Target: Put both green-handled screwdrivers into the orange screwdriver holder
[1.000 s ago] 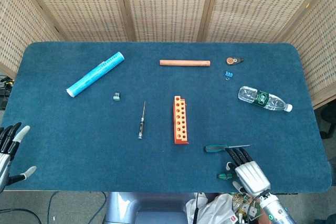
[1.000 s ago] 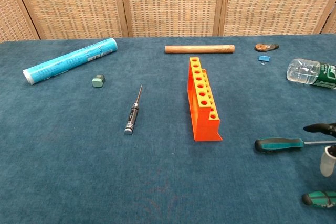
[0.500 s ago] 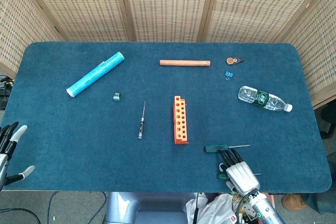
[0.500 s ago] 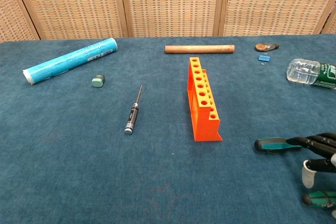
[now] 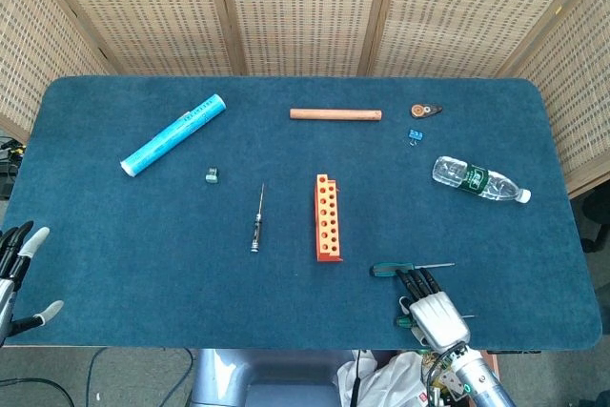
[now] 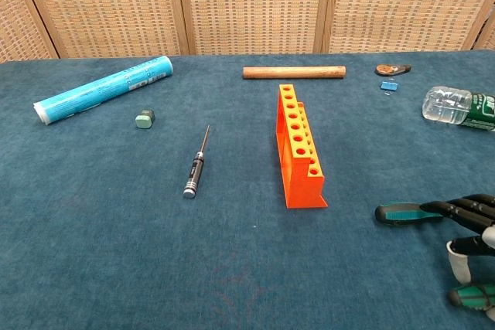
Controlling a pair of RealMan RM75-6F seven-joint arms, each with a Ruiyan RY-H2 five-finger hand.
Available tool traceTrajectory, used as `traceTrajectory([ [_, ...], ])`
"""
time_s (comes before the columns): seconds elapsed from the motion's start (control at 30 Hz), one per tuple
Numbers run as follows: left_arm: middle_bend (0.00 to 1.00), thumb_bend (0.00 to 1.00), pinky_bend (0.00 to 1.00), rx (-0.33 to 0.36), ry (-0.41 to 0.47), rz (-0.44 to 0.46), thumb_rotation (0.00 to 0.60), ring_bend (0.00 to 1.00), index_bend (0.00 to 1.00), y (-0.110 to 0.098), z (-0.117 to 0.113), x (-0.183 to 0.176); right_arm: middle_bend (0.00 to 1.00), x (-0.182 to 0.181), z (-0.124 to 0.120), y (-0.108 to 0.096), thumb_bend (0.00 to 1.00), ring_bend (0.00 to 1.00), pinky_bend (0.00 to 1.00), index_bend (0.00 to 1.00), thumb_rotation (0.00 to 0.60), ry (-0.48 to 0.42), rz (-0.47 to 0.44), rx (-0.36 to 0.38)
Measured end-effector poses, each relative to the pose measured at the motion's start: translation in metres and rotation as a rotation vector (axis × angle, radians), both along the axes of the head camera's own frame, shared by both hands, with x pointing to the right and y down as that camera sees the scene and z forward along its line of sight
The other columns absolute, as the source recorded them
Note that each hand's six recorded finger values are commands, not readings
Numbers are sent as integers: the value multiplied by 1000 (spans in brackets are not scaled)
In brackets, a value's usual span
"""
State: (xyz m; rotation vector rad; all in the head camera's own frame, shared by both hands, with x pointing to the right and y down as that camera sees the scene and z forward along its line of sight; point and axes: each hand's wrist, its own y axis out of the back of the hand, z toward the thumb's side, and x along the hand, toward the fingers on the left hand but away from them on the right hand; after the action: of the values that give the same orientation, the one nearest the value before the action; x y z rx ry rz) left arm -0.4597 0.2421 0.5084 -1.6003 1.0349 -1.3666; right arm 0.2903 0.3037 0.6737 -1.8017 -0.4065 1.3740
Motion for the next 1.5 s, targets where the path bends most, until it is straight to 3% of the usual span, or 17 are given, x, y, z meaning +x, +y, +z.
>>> traceTrajectory([
  [0.27,0,0,0,1,3,-1,600,0,0,0,-1,0,0,-2,-6,-2,326,0,0,567,600,-34,9,13],
  [0.47,0,0,0,-1,7,-1,600,0,0,0,-1,0,0,-5,-24,-12,375,0,0,590,600,-145,66,16],
  [0.8,0,0,0,1,26,-7,600,0,0,-1,-5,-3,5,-1,-91,-58,396,0,0,612,600,-522,251,-39],
  [1.0,0,0,0,-1,31,-5,600,0,0,-1,-5,-3,31,-10,-132,-88,402,0,0,612,600,-660,263,-59],
  [1.2,0,0,0,5,38,-13,600,0,0,-2,-7,-6,51,-39,-147,-112,402,0,0,612,600,-742,230,-101],
  [1.5,0,0,0,-2,39,-22,600,0,0,-6,-5,-7,106,-70,-158,-147,423,0,0,620,600,-903,298,-215],
])
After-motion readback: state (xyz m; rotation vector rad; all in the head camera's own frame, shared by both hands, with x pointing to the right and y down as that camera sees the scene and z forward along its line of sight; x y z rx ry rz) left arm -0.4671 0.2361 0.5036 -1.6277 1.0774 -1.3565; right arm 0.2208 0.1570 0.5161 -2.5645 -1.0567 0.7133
